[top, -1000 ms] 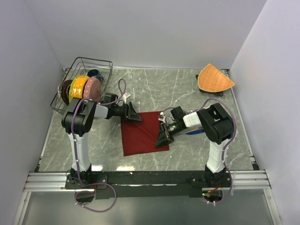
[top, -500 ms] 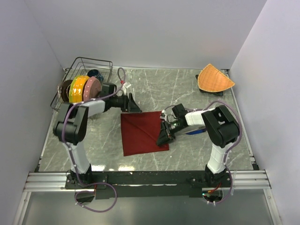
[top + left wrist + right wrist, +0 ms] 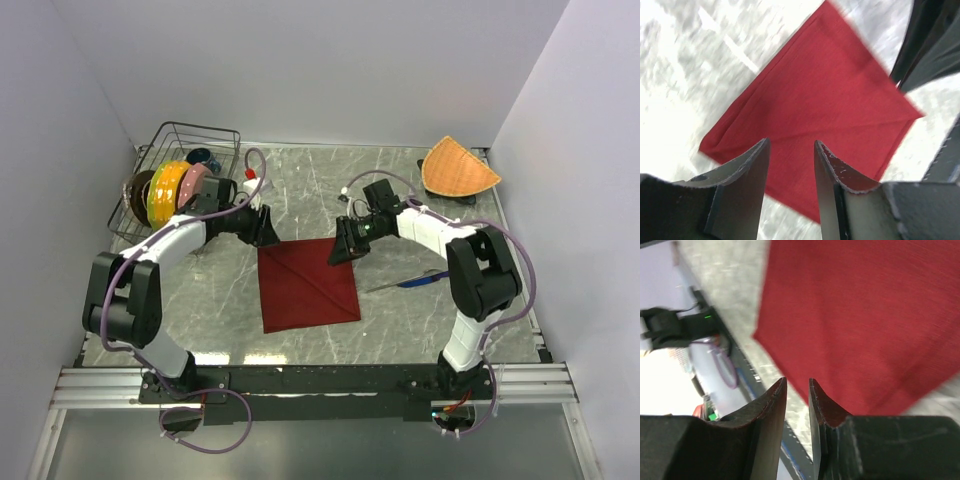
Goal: Fold the napkin into a case and place the utensils inside
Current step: Smooth out the upper triangle-folded napkin at the center of the board.
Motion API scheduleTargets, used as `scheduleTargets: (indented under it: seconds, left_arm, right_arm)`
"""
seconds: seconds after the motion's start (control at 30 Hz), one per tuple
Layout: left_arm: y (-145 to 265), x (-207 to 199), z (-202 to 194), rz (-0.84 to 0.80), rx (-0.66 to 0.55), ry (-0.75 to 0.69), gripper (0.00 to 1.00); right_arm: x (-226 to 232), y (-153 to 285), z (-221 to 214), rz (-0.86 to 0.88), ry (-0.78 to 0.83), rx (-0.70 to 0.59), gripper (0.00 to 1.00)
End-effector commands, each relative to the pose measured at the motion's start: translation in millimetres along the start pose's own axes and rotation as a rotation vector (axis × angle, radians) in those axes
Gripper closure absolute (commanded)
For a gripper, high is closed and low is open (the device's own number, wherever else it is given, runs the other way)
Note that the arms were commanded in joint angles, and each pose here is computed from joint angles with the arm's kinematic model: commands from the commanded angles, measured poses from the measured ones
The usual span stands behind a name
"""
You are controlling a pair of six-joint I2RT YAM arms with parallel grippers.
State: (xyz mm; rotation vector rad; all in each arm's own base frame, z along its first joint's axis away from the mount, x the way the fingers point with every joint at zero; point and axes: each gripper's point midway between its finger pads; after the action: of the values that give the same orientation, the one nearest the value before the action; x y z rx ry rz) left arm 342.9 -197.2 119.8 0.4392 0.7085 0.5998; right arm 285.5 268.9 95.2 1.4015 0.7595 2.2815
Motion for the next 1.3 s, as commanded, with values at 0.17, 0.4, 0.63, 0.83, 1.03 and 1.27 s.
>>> scheduleTargets:
  seconds: [0.17, 0.4, 0.63, 0.83, 1.03, 1.27]
  left_arm:
    - [-10, 37, -5, 0.136, 0.111, -0.183, 0.52]
    - [-37, 58, 8, 0.192, 0.148, -0.26, 0.48]
    - [-58, 75, 3, 0.205, 0.209, -0.251, 0.47]
    - [-65, 69, -5, 0.148, 0.237, -0.214, 0.45]
    - [-70, 52, -11, 0.041, 0.245, -0.187, 0.47]
    - [-64, 50, -6, 0.006, 0.228, -0.184, 0.47]
  right_arm:
    - [-38, 6, -33, -0.16, -0.066, 0.085, 0.66]
    - [-42, 7, -59, -0.173, -0.095, 0.127, 0.65]
    - [-57, -2, -65, -0.199, -0.115, 0.17, 0.65]
    - [-48, -11, -90, -0.142, -0.132, 0.223, 0.66]
    - [-23, -18, -108, -0.049, -0.121, 0.256, 0.67]
    - [-13, 0, -83, -0.05, -0.077, 0.232, 0.59]
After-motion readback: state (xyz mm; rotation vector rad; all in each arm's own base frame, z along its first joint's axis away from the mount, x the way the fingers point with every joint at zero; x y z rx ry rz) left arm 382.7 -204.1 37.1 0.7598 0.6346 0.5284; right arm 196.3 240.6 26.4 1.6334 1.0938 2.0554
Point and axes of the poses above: each gripper's point midway between its finger pads, its own y axis back along the fingers, its own x axis along the line the jaws close on, z = x × y, and after that the axes turned 5 degrees about y, right-handed
